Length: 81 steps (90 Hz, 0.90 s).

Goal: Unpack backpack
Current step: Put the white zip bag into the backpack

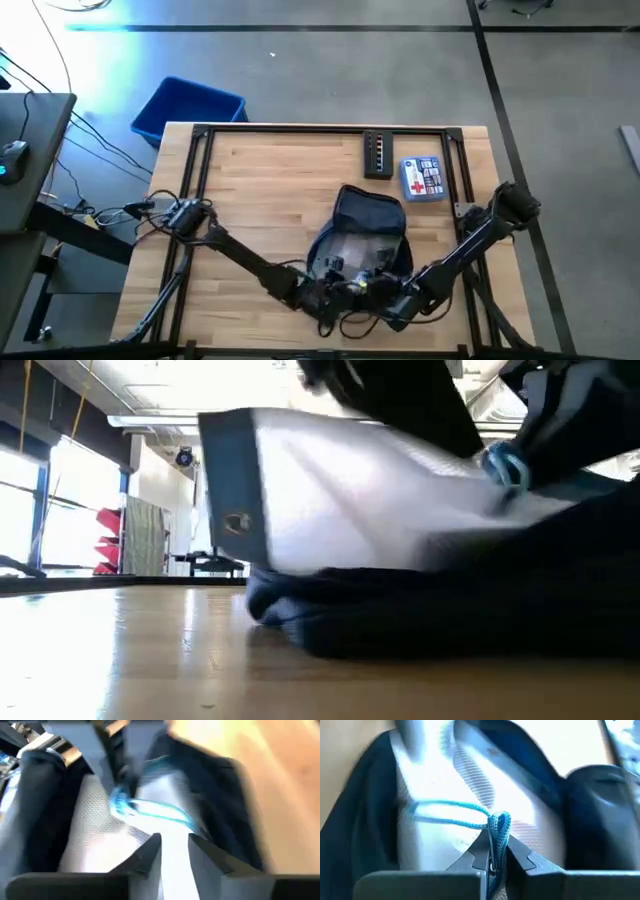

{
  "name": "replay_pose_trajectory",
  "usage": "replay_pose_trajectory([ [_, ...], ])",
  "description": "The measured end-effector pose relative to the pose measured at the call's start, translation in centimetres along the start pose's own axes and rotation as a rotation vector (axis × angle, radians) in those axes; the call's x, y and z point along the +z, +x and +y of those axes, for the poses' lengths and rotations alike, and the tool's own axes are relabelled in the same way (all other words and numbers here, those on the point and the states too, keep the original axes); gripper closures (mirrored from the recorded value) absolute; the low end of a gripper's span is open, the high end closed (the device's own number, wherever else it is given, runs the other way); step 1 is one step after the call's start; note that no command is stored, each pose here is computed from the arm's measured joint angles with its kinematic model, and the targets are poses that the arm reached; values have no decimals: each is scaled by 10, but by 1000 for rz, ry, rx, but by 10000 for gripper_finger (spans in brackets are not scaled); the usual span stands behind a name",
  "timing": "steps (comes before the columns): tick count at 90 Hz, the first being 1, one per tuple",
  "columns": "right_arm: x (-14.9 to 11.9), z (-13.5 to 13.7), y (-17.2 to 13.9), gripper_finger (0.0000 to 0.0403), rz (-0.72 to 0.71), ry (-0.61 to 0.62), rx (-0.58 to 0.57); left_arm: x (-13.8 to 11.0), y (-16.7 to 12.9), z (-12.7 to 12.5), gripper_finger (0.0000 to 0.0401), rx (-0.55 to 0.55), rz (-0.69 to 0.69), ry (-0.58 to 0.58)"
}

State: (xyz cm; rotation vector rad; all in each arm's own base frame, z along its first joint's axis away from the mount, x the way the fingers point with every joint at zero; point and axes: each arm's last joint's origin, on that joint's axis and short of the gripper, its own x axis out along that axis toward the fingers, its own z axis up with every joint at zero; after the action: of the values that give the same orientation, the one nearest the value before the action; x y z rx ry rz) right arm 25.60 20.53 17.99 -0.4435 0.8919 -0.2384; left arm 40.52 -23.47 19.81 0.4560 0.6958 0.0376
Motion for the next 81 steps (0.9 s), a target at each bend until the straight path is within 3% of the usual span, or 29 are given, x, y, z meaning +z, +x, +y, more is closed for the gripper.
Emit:
replay_pose_trajectory([
  [16,-5,-16,-21,397,31,76,-152,8,-37,-7,288,-64,2,8],
  [34,-11,-22,-36,398,59,129,-234,-3,-42,-20,288,-78,67,169],
  [56,-14,-27,-54,399,77,157,-278,-8,-23,-8,288,-91,112,209],
  [81,-13,-25,-59,399,73,153,-269,-29,37,11,288,-58,199,367],
])
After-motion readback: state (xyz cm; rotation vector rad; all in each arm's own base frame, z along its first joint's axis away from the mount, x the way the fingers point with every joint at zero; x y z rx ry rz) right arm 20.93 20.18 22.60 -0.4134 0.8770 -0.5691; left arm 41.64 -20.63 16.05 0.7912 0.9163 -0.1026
